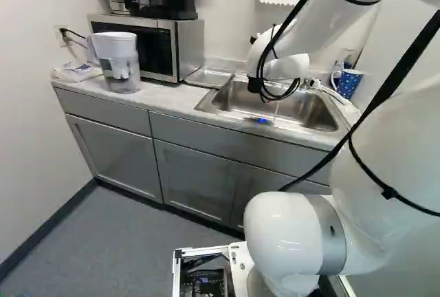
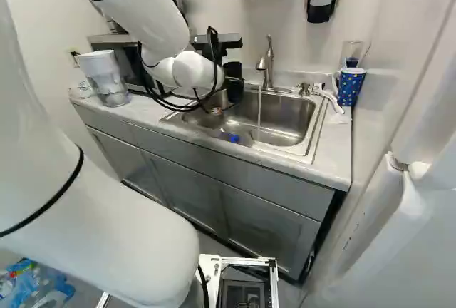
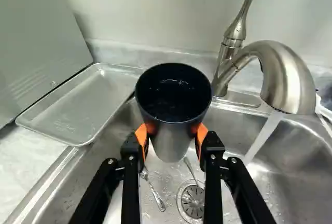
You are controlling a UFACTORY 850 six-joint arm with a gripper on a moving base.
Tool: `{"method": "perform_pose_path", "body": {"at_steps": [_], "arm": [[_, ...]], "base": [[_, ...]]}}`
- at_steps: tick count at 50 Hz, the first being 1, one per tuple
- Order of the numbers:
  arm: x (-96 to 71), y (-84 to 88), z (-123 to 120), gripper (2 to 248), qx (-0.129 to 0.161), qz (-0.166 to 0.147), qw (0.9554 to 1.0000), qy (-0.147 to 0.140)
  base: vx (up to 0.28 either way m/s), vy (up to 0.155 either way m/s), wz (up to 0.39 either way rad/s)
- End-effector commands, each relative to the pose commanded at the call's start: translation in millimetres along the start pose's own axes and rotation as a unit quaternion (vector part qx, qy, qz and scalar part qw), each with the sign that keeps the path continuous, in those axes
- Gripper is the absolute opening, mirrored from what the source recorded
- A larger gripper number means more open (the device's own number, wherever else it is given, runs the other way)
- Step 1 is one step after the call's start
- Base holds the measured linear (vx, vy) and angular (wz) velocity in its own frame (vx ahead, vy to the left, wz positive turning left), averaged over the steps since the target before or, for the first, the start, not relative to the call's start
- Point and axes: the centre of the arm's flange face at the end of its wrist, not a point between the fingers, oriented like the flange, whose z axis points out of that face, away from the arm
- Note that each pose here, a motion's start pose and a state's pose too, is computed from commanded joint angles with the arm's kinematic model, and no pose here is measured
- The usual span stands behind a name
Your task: Rinse the cup and place it in the tray
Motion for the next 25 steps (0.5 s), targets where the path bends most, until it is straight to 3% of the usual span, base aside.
{"method": "perform_pose_path", "body": {"at_steps": [25], "arm": [[17.2, -2.7, -14, 113, 0.003, -0.002, 1.0000, -0.005]], "base": [[0.000, 0.000, 0.000]]}}
